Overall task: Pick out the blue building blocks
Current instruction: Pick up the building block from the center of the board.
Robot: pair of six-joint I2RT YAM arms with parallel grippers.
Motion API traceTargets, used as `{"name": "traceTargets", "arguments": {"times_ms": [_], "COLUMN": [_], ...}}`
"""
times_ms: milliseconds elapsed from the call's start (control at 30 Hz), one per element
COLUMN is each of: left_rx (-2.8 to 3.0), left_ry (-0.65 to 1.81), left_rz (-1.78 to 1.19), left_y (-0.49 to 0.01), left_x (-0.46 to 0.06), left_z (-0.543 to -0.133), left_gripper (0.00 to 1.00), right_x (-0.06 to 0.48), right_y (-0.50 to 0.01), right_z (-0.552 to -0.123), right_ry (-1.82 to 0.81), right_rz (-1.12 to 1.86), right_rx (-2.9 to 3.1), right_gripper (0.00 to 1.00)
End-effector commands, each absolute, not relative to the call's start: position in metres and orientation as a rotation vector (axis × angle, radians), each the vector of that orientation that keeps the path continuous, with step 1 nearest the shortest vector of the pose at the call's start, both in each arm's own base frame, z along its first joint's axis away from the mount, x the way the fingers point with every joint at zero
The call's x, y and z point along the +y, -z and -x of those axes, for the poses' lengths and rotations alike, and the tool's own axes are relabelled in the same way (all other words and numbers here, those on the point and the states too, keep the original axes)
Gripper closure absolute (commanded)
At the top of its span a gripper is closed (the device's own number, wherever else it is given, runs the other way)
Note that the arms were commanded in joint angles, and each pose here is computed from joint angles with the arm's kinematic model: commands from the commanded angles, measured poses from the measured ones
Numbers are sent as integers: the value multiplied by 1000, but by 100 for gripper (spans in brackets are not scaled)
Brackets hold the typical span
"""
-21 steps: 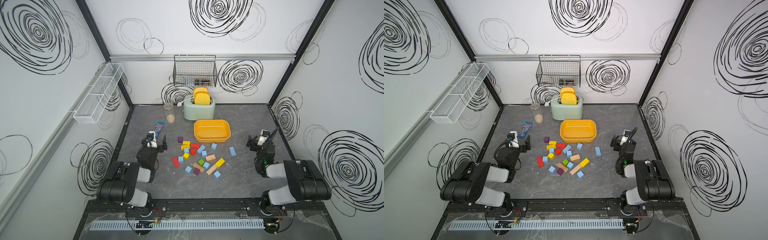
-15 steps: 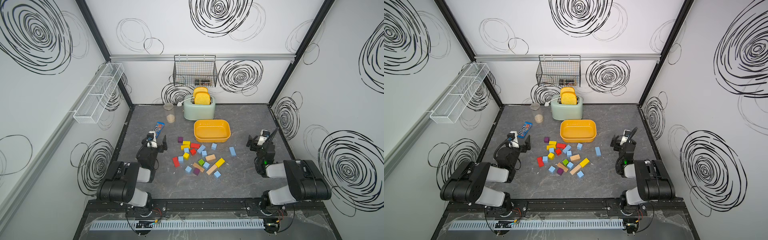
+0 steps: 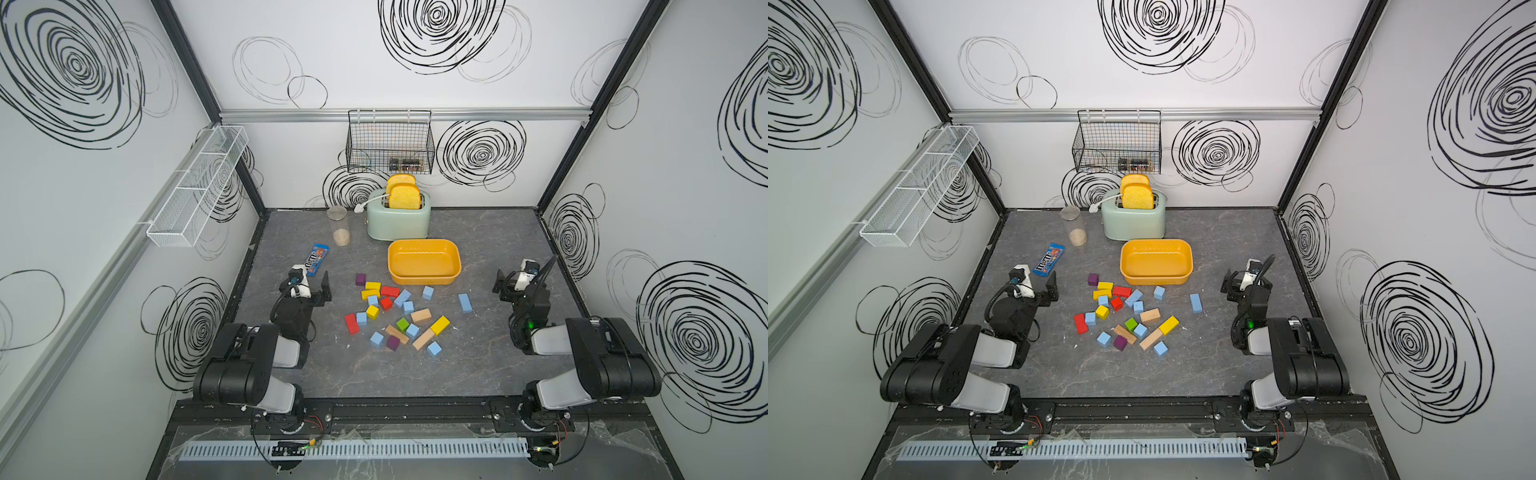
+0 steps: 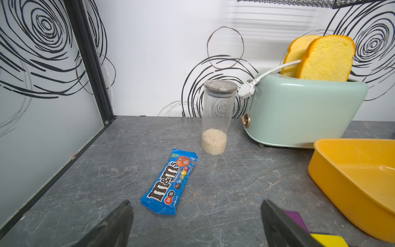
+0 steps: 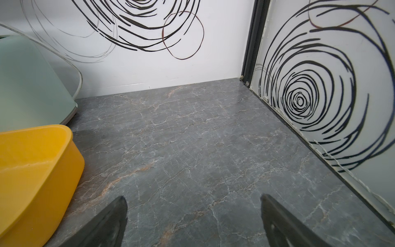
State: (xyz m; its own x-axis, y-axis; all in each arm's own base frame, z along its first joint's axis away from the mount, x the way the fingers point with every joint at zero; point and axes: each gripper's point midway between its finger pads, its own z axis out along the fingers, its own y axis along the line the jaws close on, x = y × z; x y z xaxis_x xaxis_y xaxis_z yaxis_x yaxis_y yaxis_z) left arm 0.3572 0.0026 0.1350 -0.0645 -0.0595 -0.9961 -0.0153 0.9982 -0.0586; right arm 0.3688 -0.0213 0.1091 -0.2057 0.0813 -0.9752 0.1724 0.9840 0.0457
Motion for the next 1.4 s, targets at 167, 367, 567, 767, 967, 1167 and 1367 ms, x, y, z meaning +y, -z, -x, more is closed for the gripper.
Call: {"name": "traceTargets", "arguments": {"times_ms": [167,367,567,767,967,1167,1367], "left_rx": [1531,1547,1493,1534,1608,1676,1679], "left_ry": [33,0,58,134,189,257,339], "left_rz": [47,79,128,-13,-248,-542,-745], "left_y": [-162,-177,-221,-265,-283,-276,-264], "left_x": [1,6,6,-21,-67,-127,-171], "left_z": [-355,-356,-362,-386,-399,-387,-359], "left_gripper": [4,4,4,4,4,4,4], "right_x": [-21,-16,-11,-7,9,31,54], "right_y": [-121,-127,-131,-144,-166,-152,-152], "right_z": [-372,-375,-388,-399,-394,-368,-349], "right_ry": [79,85,89,-42,-156,-259,-307], "right_rz": [-184,-151,-112,-300,-307,-270,-197], "right_rx": [1739,1739,1833,1964,2032,2192,2290], "right_gripper": [2,2,2,2,2,2,2]}}
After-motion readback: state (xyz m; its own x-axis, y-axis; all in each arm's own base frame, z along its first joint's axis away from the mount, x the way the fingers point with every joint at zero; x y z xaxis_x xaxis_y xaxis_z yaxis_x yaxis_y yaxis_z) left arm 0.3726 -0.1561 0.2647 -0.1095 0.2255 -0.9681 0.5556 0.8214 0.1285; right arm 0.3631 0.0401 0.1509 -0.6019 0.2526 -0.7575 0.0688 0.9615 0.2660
